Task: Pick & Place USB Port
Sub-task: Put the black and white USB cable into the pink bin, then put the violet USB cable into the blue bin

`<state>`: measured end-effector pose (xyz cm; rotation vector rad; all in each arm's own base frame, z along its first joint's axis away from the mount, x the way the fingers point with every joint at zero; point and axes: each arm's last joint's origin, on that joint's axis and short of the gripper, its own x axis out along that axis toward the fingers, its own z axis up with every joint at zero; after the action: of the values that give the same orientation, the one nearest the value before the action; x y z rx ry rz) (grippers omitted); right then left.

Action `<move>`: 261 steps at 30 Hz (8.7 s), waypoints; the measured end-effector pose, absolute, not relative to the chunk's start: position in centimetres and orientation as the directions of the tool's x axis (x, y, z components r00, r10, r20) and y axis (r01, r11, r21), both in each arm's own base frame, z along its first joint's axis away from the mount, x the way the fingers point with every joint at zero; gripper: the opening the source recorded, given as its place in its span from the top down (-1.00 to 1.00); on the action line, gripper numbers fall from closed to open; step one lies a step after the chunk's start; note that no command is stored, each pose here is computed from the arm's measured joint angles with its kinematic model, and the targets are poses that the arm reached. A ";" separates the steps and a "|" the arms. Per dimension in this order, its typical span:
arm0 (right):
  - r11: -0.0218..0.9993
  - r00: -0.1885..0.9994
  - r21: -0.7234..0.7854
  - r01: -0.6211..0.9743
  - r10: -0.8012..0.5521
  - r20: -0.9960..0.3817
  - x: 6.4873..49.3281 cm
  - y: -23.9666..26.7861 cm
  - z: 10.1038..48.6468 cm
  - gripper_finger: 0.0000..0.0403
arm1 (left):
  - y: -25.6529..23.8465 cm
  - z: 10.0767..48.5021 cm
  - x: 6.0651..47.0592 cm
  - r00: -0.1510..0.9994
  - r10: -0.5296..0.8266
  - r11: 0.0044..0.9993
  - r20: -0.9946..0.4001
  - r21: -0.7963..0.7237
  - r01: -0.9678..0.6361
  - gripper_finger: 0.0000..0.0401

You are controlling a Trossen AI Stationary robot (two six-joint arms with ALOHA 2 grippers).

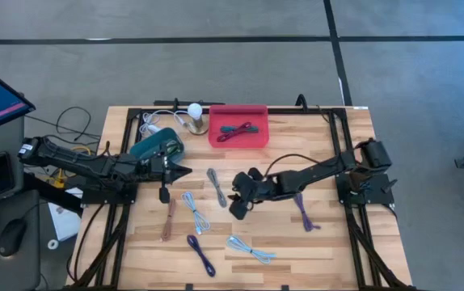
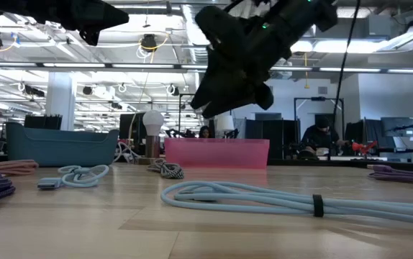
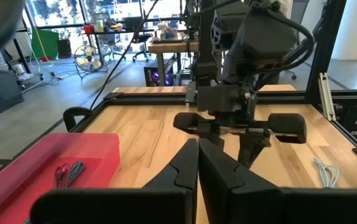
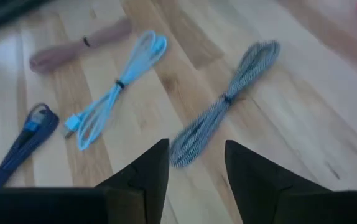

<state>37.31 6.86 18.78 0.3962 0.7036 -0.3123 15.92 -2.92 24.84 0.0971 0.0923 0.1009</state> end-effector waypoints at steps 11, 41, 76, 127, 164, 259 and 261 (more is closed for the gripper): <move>0.880 0.600 0.151 0.450 -0.172 -0.781 41.8 7.2 17.5 0.25 | -2.9 24.7 15.9 0.989 0.105 0.990 -0.101 0.106 -0.094 0.94; 0.883 0.513 0.101 0.458 -0.170 -0.841 43.6 6.3 13.7 0.76 | -2.9 24.5 15.9 0.987 0.104 0.990 -0.125 0.106 -0.091 0.94; 0.805 0.455 -0.326 0.495 -0.560 -0.692 37.0 4.3 26.1 1.00 | -2.9 24.4 15.9 0.986 0.104 0.992 -0.128 0.089 -0.093 0.94; 0.876 0.543 -0.182 0.446 -0.427 -0.723 33.1 -16.7 23.5 1.00 | -2.9 24.4 15.9 0.986 0.105 0.992 -0.127 0.090 -0.094 0.94; 0.888 0.506 -0.174 0.426 -0.393 -0.768 36.0 -18.2 20.8 0.77 | -2.9 24.5 15.9 0.987 0.105 0.992 -0.125 0.089 -0.094 0.94; 0.583 0.057 0.024 0.812 -0.037 -0.998 18.4 5.3 27.0 0.62 | -2.9 24.5 15.9 0.987 0.104 0.991 -0.125 0.092 -0.093 0.94; 0.592 0.023 -0.010 0.806 -0.048 -0.999 19.0 5.8 26.3 0.54 | -2.9 24.5 15.9 0.987 0.105 0.991 -0.125 0.092 -0.094 0.94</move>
<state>18.98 5.76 26.32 0.7006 1.4015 -0.7529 15.87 -2.93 24.46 0.0862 0.1301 0.0998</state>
